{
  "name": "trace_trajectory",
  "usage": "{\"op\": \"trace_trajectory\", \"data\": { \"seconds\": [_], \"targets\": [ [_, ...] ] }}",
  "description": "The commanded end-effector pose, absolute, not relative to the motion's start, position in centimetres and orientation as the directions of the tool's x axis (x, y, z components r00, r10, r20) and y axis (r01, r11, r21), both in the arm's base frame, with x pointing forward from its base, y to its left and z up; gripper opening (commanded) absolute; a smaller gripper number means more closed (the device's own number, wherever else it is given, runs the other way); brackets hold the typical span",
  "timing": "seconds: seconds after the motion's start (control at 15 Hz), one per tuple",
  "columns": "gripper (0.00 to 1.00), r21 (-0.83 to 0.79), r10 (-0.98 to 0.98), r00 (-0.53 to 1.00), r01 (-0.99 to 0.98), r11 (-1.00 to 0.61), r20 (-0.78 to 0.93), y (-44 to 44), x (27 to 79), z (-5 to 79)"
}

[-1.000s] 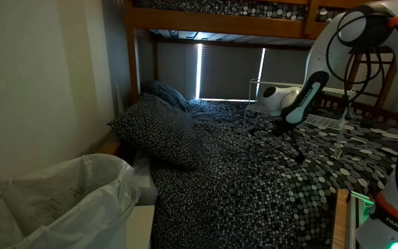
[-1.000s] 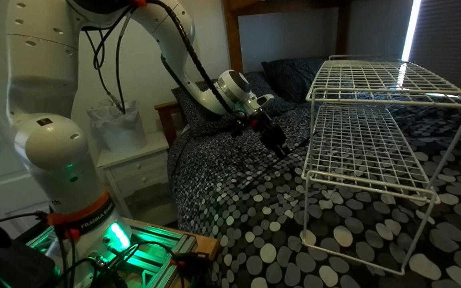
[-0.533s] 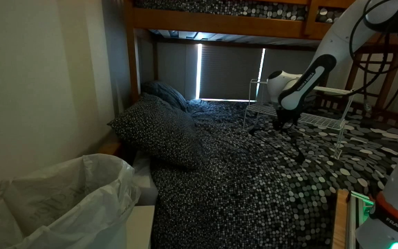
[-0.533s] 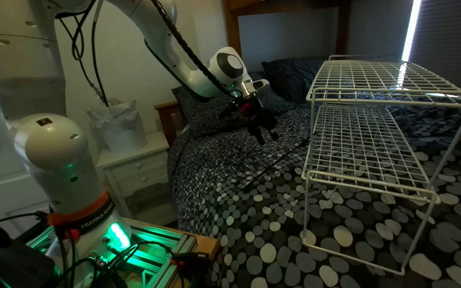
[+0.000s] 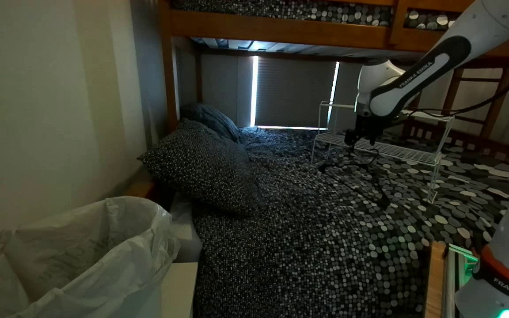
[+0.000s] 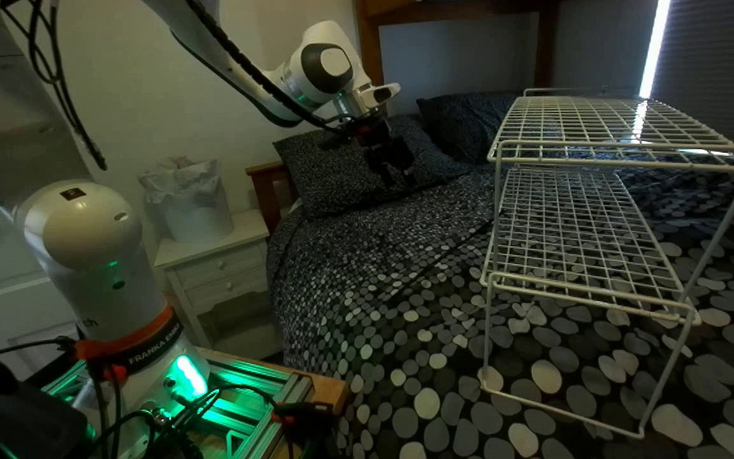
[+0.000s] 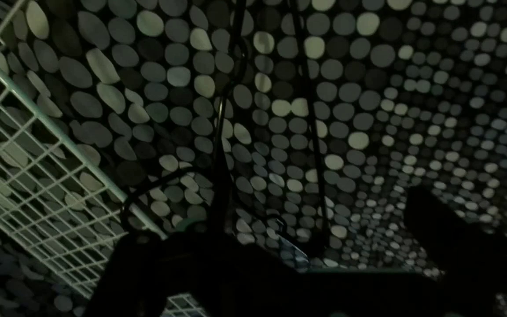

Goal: Hang the hanger on the edge of the rack

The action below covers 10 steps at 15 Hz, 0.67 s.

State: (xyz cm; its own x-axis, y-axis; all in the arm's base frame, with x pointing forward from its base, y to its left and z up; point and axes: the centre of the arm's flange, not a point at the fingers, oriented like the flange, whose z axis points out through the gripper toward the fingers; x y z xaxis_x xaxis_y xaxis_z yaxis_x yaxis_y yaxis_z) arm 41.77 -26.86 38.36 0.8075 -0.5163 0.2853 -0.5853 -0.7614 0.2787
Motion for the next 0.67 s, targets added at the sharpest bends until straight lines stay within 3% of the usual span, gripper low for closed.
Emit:
{"op": "trace_trajectory", "data": {
  "seconds": [0.0, 0.33, 0.4, 0.6],
  "targets": [
    [1.00, 0.174, -0.415, 0.822, -0.508, -0.843, 0.389, -24.2, 36.9, 41.3],
    [1.00, 0.108, -0.226, 0.855, -0.308, -0.945, 0.466, -25.7, 30.3, 43.0],
    [1.00, 0.161, -0.282, 0.850, -0.385, -0.909, 0.444, -25.0, 34.7, 41.9],
    [1.00, 0.127, -0.242, 0.852, -0.334, -0.934, 0.464, -25.1, 32.1, 41.9]
  ]
}}
